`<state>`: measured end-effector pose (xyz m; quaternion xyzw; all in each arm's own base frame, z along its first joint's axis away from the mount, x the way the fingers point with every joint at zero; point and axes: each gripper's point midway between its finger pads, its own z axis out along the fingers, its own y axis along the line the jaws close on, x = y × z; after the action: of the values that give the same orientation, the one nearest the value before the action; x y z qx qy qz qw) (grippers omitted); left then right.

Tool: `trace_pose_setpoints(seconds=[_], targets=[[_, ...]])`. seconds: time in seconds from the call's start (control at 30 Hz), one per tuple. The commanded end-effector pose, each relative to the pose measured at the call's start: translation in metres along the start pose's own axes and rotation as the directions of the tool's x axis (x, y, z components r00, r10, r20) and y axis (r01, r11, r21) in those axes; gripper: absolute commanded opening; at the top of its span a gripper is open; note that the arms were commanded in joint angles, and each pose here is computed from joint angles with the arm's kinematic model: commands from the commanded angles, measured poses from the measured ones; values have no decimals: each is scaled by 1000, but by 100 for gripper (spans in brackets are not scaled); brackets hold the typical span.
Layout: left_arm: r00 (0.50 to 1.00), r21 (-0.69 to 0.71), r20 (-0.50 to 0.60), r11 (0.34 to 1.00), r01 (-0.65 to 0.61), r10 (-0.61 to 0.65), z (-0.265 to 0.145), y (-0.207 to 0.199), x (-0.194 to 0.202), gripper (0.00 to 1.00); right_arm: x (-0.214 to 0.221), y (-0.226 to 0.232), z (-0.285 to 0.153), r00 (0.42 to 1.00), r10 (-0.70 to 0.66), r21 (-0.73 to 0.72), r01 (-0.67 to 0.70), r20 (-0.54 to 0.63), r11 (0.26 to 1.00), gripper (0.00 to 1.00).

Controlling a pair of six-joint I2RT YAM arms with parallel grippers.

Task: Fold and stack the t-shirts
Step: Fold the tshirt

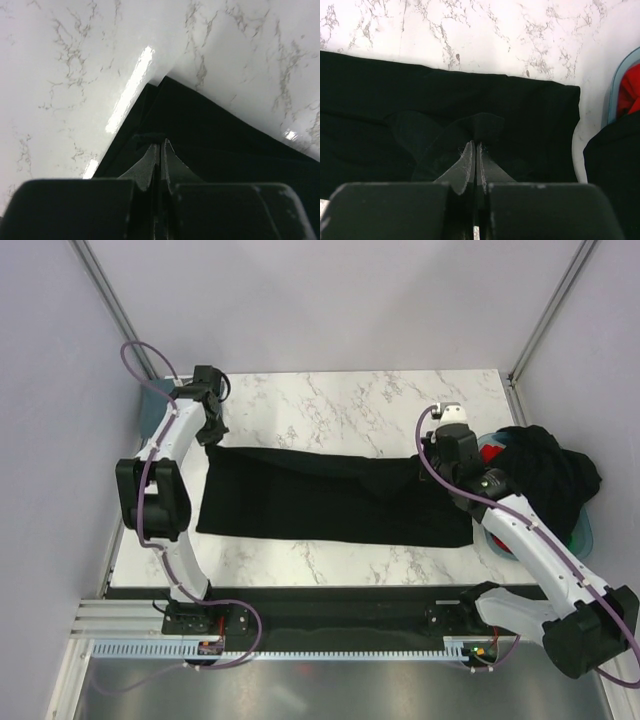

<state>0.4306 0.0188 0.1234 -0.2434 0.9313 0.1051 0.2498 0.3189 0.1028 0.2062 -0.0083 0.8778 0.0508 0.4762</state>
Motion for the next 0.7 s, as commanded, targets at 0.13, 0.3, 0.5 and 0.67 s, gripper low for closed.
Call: trace_pose_setpoints(seconds=[0.13,0.3,0.5,0.67], targets=[[998,-9,28,999,51,-51,-18,28,28,2,10,-14,-20,997,71,38,-72,27,997,0],[997,-63,-8,995,80,-81,-17,55,68,13,51,-22,-31,985,162,75,-158,-59,985,15],[988,16,8,987,157,-157,-30,63,78,86,72,-24,-43,944,321,100,-313,-76,944,93],[988,91,4,984,155,-156,-39,51,74,86,57,6,-34,920,379,-13,-382,-104,924,93]])
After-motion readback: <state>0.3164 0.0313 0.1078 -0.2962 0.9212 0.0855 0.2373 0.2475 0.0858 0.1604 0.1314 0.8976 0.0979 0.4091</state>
